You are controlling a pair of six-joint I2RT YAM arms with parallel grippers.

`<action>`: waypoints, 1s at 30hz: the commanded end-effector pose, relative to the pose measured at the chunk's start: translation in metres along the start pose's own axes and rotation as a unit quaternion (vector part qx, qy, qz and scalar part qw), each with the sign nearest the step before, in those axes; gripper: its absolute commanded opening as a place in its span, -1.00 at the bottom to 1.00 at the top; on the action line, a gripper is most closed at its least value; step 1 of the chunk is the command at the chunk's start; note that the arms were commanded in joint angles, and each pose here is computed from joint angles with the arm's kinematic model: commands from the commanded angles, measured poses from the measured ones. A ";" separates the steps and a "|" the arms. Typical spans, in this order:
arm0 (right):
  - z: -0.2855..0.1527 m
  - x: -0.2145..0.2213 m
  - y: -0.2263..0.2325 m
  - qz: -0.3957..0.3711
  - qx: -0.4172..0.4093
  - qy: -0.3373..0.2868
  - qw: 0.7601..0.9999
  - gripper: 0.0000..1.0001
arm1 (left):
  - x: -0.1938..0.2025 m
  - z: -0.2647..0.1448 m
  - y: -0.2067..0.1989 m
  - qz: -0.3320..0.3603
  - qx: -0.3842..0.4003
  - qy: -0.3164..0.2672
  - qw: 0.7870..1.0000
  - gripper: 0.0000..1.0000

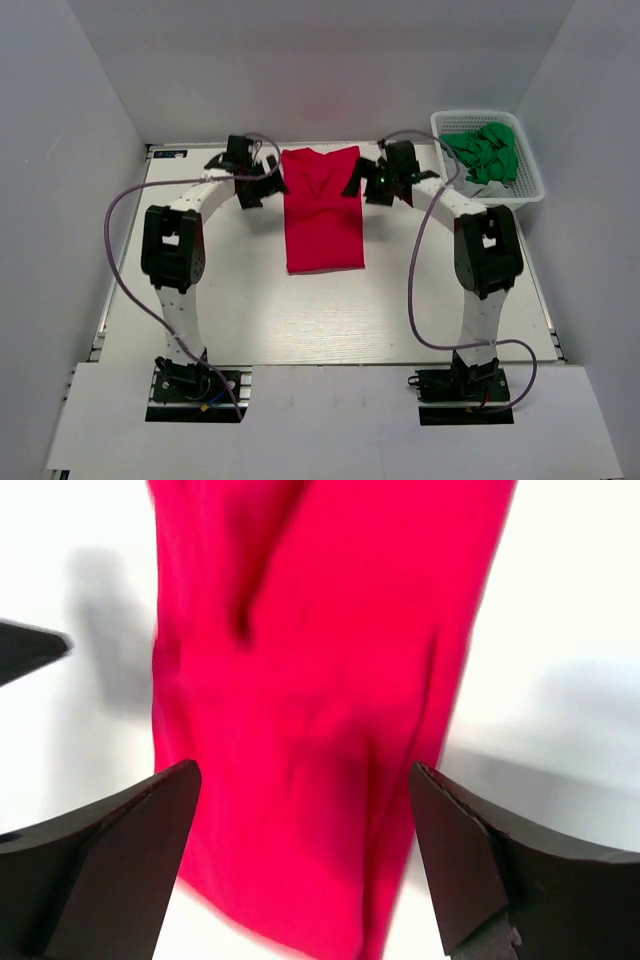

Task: Fold and stack the t-shirts
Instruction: Grab one side of the 2/3 rectangular tshirt with both arms

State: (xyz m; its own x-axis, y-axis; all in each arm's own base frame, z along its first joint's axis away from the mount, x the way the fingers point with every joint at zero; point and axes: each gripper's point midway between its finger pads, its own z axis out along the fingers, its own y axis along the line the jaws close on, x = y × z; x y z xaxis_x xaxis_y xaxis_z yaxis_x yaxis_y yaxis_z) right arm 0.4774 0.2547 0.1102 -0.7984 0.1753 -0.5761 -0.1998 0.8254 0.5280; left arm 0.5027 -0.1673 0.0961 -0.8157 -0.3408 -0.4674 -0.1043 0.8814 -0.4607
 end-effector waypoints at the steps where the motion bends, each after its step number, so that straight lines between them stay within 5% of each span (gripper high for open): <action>1: -0.029 0.019 0.035 -0.034 -0.085 -0.003 0.996 0.81 | 0.045 -0.033 -0.019 0.033 0.041 0.025 0.998 0.99; 9: -0.062 0.127 -0.004 0.002 -0.046 0.079 0.996 0.81 | 0.160 -0.057 0.011 0.023 0.050 0.097 0.994 0.99; 18: -0.057 0.174 -0.020 0.052 -0.040 0.135 0.989 0.77 | 0.195 -0.041 0.027 0.034 0.004 0.128 0.991 0.95; 24: -0.057 0.187 -0.021 0.063 -0.045 0.155 0.985 0.37 | 0.205 -0.029 0.032 0.035 -0.003 0.142 0.989 0.22; 30: -0.057 0.204 -0.027 0.069 -0.041 0.167 0.983 -0.35 | 0.221 -0.023 0.040 0.027 -0.010 0.154 0.988 -0.34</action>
State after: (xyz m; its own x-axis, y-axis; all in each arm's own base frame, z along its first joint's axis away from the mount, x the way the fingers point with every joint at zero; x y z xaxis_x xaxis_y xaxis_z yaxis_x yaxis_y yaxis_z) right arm 0.2949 0.2362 0.0238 -0.9530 0.0934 -0.2883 -0.1194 0.7584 0.6407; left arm 0.3264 -0.2055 0.0203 -0.9332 -0.2052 -0.2951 -0.0404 0.8757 -0.4812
